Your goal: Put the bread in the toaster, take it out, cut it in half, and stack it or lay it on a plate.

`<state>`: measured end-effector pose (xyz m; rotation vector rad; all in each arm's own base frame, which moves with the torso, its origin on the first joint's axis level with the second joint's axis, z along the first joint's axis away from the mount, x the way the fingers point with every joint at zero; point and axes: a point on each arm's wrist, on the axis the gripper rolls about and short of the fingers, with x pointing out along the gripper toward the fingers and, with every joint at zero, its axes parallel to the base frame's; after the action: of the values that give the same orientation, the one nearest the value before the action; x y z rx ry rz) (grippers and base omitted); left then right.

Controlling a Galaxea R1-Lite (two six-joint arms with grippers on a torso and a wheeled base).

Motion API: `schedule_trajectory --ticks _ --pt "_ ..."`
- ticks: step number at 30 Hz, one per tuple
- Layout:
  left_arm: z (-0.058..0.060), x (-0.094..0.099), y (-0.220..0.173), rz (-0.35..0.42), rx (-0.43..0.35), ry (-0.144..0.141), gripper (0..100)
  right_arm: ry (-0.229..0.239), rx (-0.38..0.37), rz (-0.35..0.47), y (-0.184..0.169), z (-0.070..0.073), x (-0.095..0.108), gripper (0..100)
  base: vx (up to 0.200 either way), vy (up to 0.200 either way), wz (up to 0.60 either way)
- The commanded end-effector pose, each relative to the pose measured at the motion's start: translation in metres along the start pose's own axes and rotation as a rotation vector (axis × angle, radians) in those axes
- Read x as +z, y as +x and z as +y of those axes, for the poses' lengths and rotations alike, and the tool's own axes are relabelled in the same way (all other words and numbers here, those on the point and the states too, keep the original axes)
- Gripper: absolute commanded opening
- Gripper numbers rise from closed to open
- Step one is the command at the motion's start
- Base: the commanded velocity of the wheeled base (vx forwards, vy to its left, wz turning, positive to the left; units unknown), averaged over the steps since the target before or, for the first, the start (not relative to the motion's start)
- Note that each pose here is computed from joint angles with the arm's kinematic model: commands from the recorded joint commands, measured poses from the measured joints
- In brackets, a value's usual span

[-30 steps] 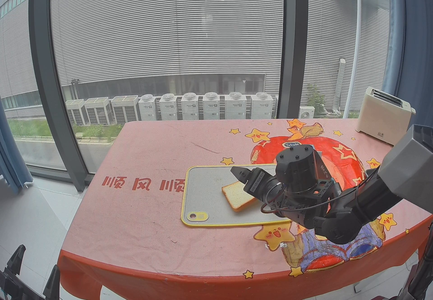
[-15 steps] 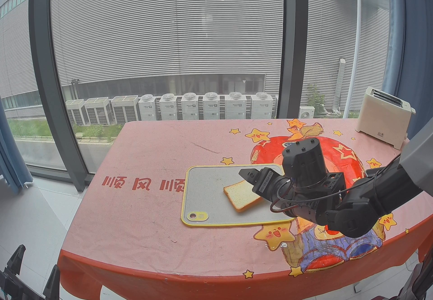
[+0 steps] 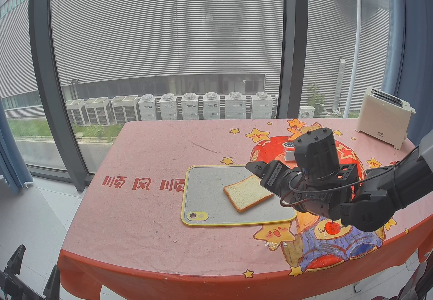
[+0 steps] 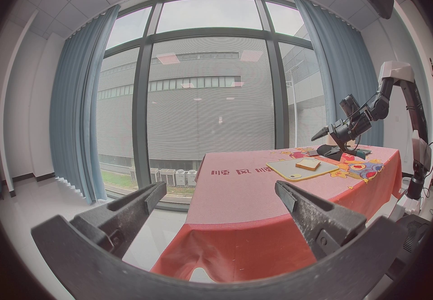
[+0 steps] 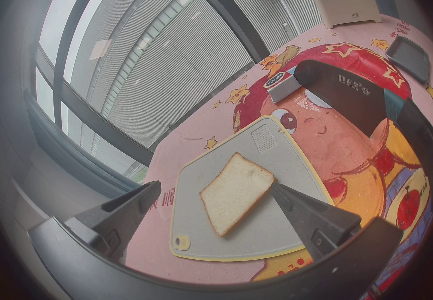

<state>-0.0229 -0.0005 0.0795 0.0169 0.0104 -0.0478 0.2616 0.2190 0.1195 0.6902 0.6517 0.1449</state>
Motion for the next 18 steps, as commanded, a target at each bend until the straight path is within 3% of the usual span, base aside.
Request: schedule_trajectory --ticks 1,11,15,18 --pt "0.000 -0.004 0.001 0.009 0.000 0.000 100 0.004 0.019 -0.013 -0.007 0.003 0.005 100 0.000 0.000 0.00" --pt "0.000 -0.004 0.001 0.008 0.000 0.000 100 -0.007 0.052 -0.036 -0.031 0.008 0.016 100 0.000 0.000 0.00" --pt "0.000 -0.004 0.001 0.009 0.000 0.000 100 -0.050 0.037 -0.029 -0.034 0.003 0.014 100 0.000 0.000 0.00" --pt "0.000 -0.004 0.001 0.008 0.000 0.000 100 -0.115 0.041 -0.038 -0.043 -0.001 0.015 100 0.000 0.000 0.00"
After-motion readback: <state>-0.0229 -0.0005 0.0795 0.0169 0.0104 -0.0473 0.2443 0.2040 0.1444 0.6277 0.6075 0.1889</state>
